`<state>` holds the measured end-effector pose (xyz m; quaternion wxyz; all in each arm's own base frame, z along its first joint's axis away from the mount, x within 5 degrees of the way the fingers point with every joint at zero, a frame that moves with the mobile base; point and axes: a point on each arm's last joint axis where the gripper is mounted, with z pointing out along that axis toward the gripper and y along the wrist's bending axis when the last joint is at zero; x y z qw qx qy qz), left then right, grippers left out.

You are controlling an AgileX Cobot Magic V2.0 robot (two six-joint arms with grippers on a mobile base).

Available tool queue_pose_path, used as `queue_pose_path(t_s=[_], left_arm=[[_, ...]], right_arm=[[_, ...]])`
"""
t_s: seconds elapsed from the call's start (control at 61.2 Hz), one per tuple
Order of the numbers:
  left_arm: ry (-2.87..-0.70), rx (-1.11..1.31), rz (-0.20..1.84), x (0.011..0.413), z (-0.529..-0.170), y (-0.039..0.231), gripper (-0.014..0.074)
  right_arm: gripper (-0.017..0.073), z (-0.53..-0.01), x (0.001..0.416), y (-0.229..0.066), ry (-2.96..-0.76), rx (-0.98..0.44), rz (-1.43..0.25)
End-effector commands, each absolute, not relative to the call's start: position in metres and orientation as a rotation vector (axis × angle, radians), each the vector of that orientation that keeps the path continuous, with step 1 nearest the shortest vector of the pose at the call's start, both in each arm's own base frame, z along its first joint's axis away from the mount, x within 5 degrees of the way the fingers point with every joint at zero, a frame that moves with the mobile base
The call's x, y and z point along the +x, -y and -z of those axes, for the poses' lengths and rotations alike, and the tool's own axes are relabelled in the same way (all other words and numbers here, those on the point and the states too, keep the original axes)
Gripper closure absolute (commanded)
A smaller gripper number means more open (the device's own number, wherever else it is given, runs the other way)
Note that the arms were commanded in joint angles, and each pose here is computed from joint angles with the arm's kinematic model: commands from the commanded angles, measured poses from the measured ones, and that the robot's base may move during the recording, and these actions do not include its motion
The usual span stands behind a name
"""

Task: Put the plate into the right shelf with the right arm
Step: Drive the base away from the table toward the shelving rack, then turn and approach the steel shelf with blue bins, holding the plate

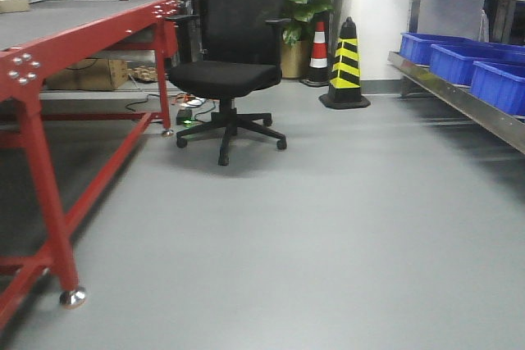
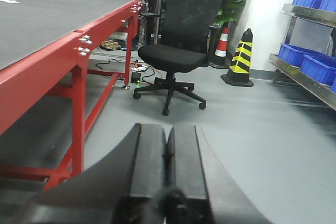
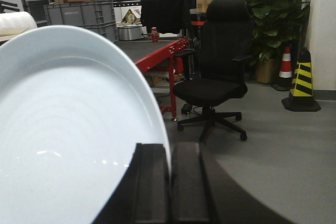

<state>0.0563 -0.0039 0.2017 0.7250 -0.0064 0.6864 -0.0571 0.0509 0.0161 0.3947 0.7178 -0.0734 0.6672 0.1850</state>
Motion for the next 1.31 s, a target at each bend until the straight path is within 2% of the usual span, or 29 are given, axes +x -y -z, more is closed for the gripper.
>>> queue_pose_path(t_s=[0.0,1.291], left_arm=[[-1.419,-0.017,0.134,0.0549,-0.2097,0.0038,0.0640],[-1.423,-0.018,0.134,0.0551,-0.2083,0.0038,0.0640]], right_arm=[[0.0505,-0.4107,0.0492,-0.0167,-1.369,-0.174,-0.415],[0.0505,-0.4106,0.0492,-0.0166,-1.371,-0.173,-0.415]])
